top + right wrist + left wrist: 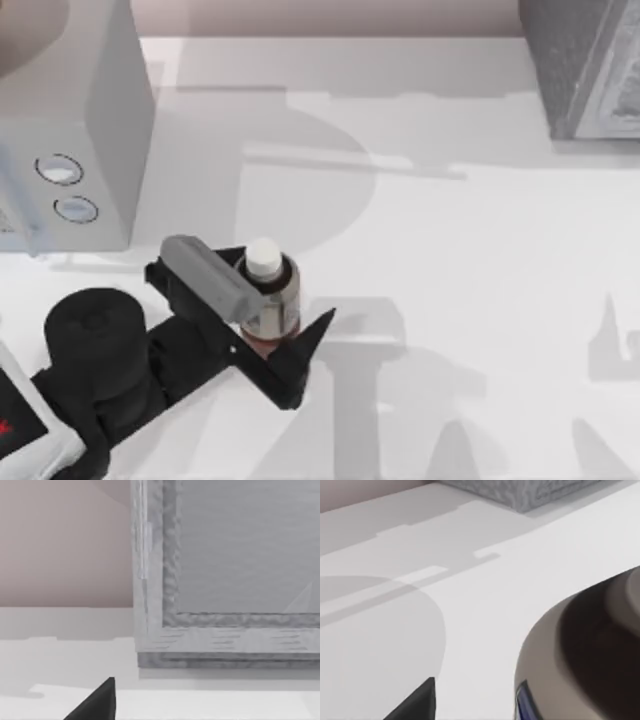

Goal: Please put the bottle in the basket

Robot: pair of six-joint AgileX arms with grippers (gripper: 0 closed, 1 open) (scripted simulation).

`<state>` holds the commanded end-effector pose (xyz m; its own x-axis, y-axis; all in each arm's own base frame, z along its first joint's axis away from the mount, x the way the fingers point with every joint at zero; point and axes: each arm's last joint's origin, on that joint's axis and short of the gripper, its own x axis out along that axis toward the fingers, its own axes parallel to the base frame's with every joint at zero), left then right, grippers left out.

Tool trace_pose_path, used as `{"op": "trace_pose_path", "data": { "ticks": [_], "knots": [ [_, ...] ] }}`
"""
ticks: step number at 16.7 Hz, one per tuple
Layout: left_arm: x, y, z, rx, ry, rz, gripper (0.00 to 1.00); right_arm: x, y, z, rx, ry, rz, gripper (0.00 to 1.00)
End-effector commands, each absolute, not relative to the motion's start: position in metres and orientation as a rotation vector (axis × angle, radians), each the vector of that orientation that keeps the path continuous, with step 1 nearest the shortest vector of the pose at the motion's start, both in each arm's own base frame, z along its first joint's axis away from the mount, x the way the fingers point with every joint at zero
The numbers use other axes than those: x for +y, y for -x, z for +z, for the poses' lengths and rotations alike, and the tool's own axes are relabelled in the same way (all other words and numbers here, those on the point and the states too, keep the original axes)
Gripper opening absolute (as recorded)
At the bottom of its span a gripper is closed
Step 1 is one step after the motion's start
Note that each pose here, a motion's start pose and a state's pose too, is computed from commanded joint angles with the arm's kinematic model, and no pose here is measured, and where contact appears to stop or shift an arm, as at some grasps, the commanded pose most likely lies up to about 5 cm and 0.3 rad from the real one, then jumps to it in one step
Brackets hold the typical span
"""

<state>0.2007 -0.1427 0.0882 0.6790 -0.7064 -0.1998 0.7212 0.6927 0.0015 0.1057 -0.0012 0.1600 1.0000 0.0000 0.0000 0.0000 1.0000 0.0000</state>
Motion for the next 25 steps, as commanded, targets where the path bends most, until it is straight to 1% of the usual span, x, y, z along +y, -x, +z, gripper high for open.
{"op": "trace_pose_path", "data": {
  "ticks": [1,14,15,25],
  "knots": [
    [-0.1427,-0.2007,0.0882,0.19,-0.082,-0.803,1.0,-0.0012,-0.1057,0.16,0.0,0.0,0.0,1.0],
    [-0.1427,-0.2007,0.0882,0.19,-0.082,-0.803,0.02,-0.0012,-0.1057,0.16,0.0,0.0,0.0,1.0],
    [-0.1427,-0.2007,0.0882,0.19,-0.082,-0.803,0.0,-0.0012,-0.1057,0.16,0.0,0.0,0.0,1.0],
    [-0.1442,-0.2003,0.0888,0.191,-0.084,-0.807,0.0,-0.0012,-0.1057,0.16,0.0,0.0,0.0,1.0]
  ]
}}
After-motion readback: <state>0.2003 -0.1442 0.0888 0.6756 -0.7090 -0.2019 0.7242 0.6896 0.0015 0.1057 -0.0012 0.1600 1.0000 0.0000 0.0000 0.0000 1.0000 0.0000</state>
